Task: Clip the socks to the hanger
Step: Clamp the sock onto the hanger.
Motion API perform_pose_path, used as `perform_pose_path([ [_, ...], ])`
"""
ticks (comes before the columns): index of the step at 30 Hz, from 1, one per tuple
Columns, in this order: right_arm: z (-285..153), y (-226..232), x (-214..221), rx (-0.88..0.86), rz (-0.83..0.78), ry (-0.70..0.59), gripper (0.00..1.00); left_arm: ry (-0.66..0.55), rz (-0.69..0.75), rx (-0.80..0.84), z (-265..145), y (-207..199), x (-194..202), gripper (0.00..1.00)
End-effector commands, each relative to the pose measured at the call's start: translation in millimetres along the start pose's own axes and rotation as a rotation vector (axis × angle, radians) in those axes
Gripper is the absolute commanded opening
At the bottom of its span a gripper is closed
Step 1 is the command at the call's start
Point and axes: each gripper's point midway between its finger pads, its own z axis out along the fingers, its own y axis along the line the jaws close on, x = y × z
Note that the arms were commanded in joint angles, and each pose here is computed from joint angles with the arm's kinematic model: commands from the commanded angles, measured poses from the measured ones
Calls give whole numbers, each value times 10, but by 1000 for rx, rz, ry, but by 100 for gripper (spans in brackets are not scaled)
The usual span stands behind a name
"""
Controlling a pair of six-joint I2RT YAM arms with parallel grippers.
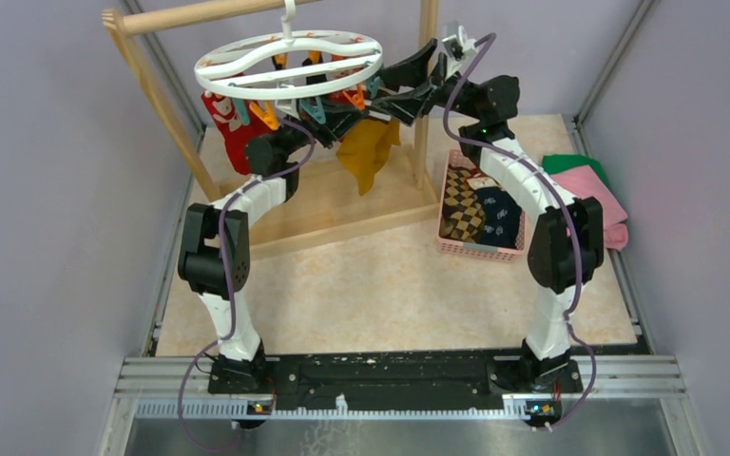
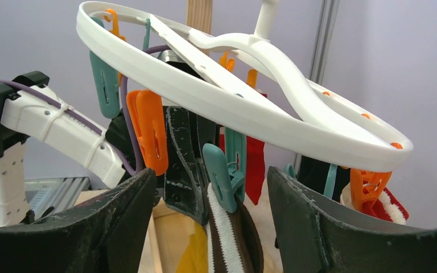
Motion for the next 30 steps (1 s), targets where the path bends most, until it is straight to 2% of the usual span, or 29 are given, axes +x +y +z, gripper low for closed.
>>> perform_pose_path([
  [1, 112, 65, -229, -36, -58, -48, 71, -163, 238, 168, 77, -495, -538, 0],
  [7, 179, 39, -225, -20, -37, -58, 70, -188, 181, 154, 85, -432, -560, 0],
  [15, 244, -16, -240, 27, -8, -81, 70, -179, 183, 166, 89, -484, -576, 0],
  [30, 411, 52, -256, -11, 18, -118, 69, -160, 157, 174, 79, -505, -533, 0],
])
